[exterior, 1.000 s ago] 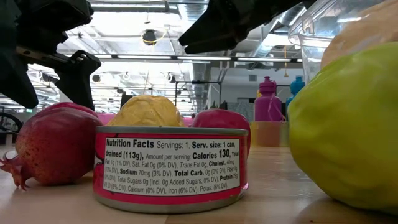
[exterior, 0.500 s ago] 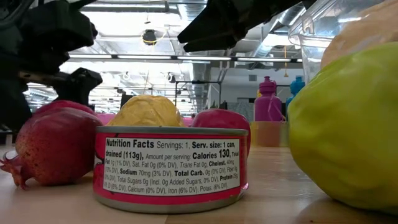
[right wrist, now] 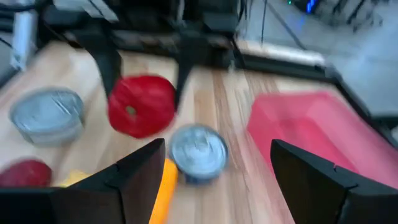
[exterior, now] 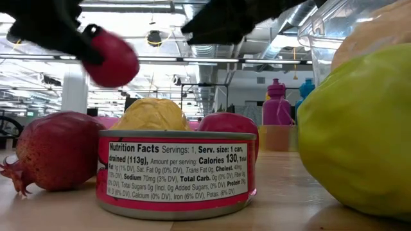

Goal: Pick & Place Food Item
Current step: Put the left red tomato into the transparent bin

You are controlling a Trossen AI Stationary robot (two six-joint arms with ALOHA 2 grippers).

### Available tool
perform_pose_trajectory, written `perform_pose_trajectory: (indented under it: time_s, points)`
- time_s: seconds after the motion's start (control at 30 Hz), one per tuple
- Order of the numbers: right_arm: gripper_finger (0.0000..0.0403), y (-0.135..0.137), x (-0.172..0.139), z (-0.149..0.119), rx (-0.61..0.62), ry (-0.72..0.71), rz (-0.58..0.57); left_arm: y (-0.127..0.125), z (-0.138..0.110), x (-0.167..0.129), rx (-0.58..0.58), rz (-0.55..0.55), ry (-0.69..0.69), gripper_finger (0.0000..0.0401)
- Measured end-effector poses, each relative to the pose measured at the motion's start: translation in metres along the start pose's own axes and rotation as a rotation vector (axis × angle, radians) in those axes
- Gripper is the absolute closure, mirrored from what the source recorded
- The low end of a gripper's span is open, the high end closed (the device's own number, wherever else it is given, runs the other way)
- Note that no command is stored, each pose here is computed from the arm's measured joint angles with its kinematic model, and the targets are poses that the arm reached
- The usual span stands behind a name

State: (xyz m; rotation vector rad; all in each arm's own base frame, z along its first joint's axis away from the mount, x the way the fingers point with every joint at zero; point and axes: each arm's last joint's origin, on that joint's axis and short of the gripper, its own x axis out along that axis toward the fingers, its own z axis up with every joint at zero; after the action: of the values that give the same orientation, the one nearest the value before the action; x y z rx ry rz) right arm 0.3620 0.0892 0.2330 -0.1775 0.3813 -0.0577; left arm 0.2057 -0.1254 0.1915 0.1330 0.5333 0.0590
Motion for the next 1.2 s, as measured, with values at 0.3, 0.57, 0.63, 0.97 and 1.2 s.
perform_pose_trajectory:
  time_s: [0.3, 0.57, 0.63, 0.97, 1.2]
  points:
    - [0.0121, 0.022, -0.009, 0.009, -0.158, -0.089, 0.007, 0.023, -0.005, -0.004, -0.112, 0.03, -0.297, 0.0139]
    - [0.0121, 0.053, -0.003, -0.01, -0.563, 0.021, -0.283, 0.049, -0.001, -0.002, -0.236, -0.051, -0.477, 0.0139]
    - [0.0121, 0.059, 0.002, -0.018, -0.631, 0.047, -0.327, 0.055, 0.002, 0.0, -0.267, -0.088, -0.51, 0.0139]
    - [0.0121, 0.067, 0.021, -0.022, -0.807, -0.011, -0.566, 0.078, 0.008, 0.012, -0.367, -0.192, -0.576, 0.0139]
    - [0.0121, 0.063, 0.019, -0.016, -0.809, -0.023, -0.627, 0.087, 0.009, 0.014, -0.383, -0.16, -0.6, 0.0139]
